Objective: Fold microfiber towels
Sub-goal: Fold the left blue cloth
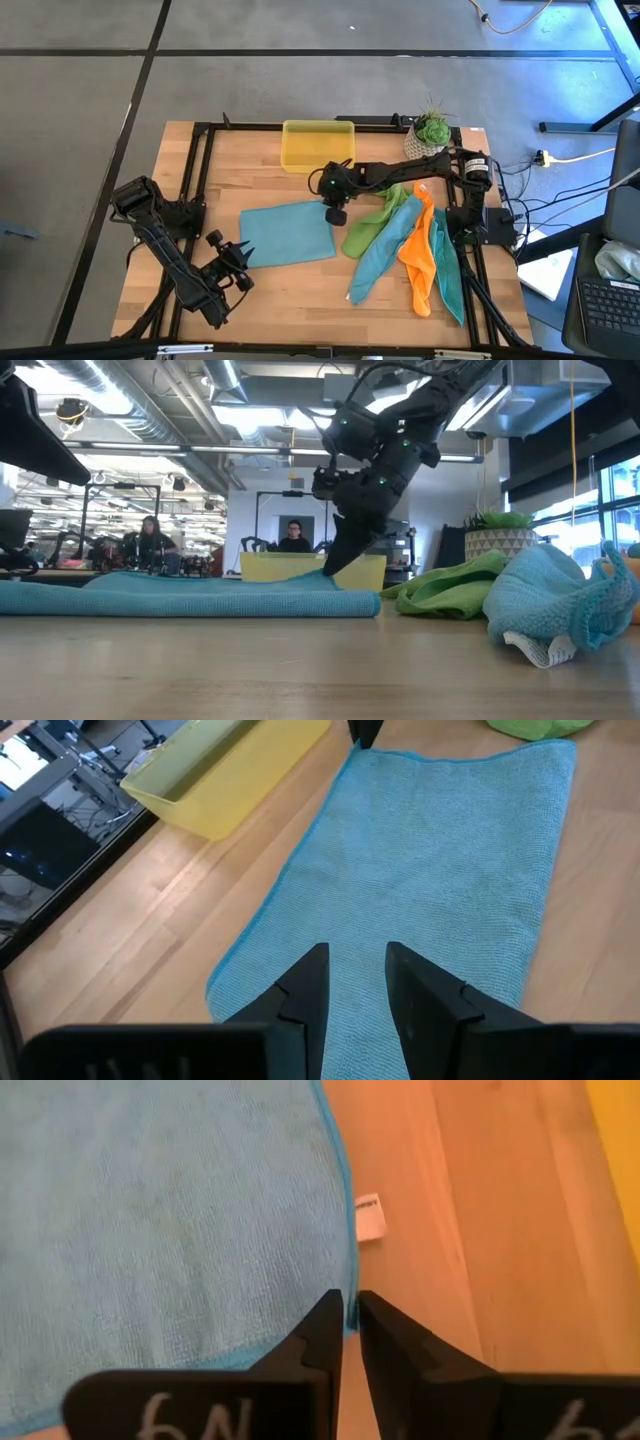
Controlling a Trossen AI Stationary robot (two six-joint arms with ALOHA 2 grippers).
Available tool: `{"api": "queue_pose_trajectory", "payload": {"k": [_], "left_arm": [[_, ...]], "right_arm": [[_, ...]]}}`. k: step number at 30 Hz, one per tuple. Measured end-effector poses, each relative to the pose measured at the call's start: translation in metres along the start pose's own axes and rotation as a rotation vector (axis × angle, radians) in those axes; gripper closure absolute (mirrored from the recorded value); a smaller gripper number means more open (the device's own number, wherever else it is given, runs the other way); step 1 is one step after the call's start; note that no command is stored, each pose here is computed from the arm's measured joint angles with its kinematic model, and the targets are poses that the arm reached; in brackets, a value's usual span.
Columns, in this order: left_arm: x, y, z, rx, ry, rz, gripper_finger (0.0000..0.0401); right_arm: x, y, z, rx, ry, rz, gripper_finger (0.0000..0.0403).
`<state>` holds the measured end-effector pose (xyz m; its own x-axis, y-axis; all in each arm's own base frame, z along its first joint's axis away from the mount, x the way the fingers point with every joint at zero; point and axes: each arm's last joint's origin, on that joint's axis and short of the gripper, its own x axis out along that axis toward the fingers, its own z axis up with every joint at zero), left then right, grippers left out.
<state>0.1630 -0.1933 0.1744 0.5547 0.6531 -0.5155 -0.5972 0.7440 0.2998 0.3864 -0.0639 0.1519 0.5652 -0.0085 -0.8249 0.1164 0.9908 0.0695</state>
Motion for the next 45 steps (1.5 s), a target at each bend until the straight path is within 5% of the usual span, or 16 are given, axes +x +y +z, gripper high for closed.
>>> {"api": "queue_pose_trajectory", "payload": {"k": [6,14,25,30,36,45], "left_arm": [[0.0,0.0,0.0,-0.001,0.0,-0.001,0.0307],[-0.001,-0.001,-0.001,-0.005,-0.001,-0.009,0.0307],[-0.005,-0.001,-0.003,0.002,-0.005,-0.024,0.0307],[-0.005,-0.001,-0.003,0.001,-0.007,-0.025,0.0307],[-0.004,-0.001,-0.002,0.006,-0.026,-0.023,0.0307],[-0.005,-0.001,-0.002,0.007,-0.035,-0.023,0.0307]], "right_arm": [[0.0,-0.002,0.001,-0.019,-0.007,-0.003,0.0352],[0.0,-0.002,-0.002,-0.019,0.024,-0.002,0.0393],[0.006,-0.006,0.004,-0.024,-0.078,-0.026,0.0219],[0.028,-0.008,-0.013,0.038,0.003,-0.021,0.0185],[0.028,-0.007,-0.012,0.031,-0.006,-0.041,0.0226],[0.023,-0.006,-0.01,-0.005,0.007,-0.053,0.0386]]}}
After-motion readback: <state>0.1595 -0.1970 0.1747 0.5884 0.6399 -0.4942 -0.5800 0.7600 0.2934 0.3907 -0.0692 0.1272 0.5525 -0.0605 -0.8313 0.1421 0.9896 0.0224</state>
